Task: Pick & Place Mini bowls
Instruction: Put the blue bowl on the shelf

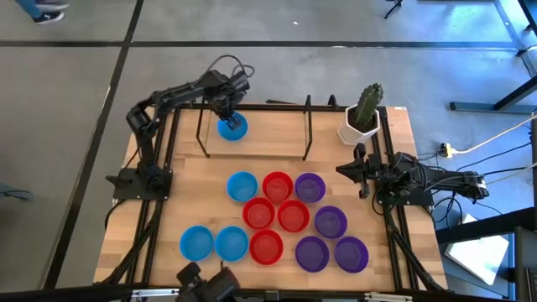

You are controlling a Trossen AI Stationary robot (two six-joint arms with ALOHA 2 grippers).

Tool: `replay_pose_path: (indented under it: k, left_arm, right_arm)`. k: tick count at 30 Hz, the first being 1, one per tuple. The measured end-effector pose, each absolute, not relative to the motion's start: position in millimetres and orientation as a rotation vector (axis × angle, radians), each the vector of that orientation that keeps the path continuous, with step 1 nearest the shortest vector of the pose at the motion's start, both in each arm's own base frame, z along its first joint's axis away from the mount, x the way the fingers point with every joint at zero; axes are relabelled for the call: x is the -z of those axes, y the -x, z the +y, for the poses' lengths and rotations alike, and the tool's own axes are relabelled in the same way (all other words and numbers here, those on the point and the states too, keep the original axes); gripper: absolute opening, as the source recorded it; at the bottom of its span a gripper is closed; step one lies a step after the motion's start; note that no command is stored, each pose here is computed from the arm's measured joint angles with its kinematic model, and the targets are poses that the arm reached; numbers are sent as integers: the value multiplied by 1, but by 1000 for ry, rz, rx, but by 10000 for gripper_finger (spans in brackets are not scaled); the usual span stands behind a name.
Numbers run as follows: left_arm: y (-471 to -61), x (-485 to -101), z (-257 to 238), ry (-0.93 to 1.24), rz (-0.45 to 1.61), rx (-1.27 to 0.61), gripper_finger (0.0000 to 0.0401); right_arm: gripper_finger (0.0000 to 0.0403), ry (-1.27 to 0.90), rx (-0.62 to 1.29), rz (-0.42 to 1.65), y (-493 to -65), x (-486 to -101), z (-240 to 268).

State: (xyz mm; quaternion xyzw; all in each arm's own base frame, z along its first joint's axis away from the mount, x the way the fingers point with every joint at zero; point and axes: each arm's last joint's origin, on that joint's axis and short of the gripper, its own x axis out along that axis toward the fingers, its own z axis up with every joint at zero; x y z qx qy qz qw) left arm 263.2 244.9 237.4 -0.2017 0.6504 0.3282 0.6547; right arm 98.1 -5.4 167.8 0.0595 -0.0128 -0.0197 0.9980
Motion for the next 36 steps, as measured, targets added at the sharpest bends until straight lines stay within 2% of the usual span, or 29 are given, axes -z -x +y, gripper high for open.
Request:
replay_pose_path:
  k: [11, 19, 36]
  left_arm:
    - [-251, -231, 265, 523, 1451, -859, 3]
    - [-253, -230, 262, 513, 1466, -857, 15]
    - [-257, -229, 258, 357, 1546, -780, 166]
  right_arm:
    - [28, -97, 40, -25, -98, -168, -5]
    - [28, -99, 40, -24, -98, -168, -5]
    - [28, -98, 40, -16, -98, -167, -5]
